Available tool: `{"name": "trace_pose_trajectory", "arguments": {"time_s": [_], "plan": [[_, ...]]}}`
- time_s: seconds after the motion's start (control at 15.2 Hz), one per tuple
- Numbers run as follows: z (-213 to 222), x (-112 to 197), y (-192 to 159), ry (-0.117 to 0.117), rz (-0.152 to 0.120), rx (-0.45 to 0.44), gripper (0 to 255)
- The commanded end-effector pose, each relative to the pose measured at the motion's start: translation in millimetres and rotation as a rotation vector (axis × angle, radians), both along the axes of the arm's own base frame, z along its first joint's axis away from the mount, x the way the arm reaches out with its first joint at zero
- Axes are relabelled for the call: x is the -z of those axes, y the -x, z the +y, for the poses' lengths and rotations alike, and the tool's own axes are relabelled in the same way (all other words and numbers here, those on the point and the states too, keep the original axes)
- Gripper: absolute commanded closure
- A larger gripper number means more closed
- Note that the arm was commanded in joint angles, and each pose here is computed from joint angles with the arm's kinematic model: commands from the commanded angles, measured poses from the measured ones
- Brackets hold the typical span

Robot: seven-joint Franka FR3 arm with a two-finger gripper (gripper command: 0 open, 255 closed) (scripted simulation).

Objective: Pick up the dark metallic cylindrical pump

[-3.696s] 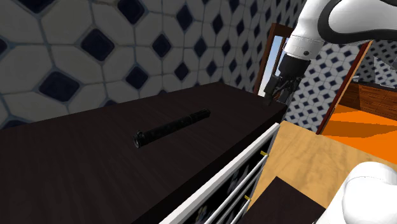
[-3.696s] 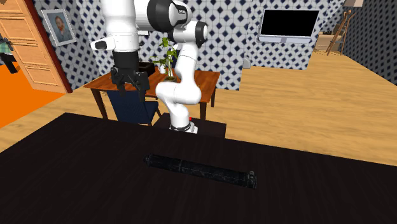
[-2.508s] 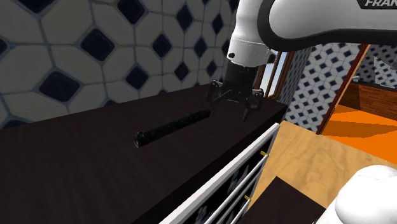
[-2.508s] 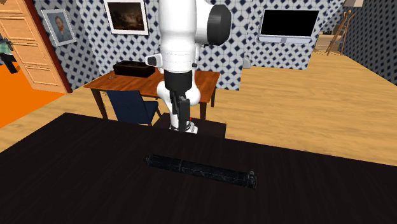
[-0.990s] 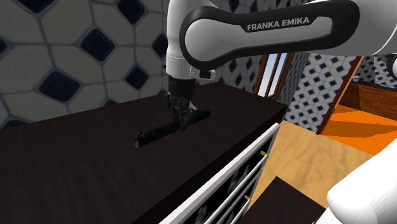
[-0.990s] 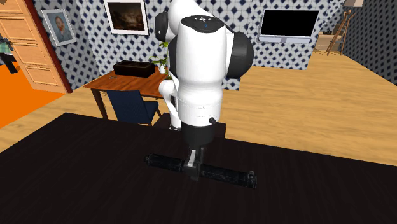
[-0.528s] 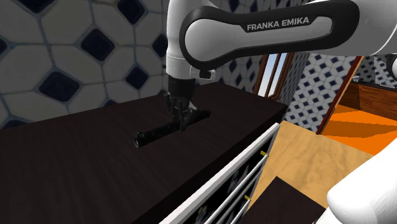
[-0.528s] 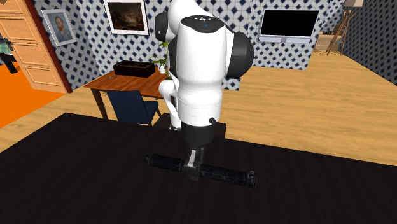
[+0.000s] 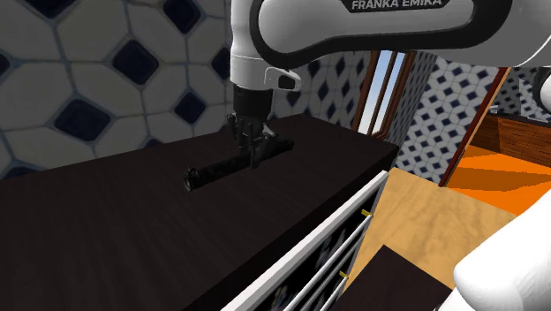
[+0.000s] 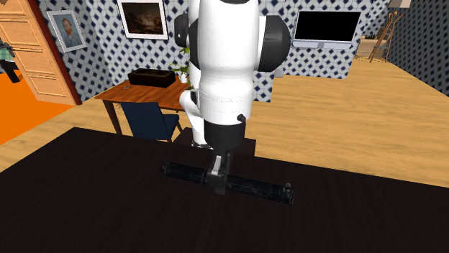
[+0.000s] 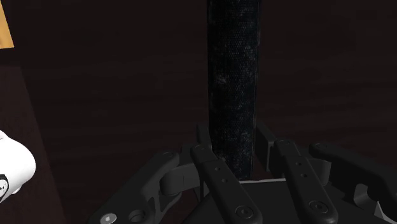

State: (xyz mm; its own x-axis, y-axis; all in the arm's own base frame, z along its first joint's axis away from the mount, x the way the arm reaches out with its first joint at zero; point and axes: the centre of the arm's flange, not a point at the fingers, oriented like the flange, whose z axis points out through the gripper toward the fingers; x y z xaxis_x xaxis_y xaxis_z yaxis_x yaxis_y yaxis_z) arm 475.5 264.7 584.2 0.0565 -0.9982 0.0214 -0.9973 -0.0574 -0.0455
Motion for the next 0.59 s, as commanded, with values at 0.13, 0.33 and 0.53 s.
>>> {"name": "trace_pose_trajectory", "arguments": {"time_s": [0.13, 0.33, 0.53], "plan": [[-1, -22, 0, 0.000, 0.000, 0.000, 255], [-1, -38, 0, 0.000, 0.000, 0.000, 255], [-1, -44, 0, 0.000, 0.000, 0.000, 255]]}}
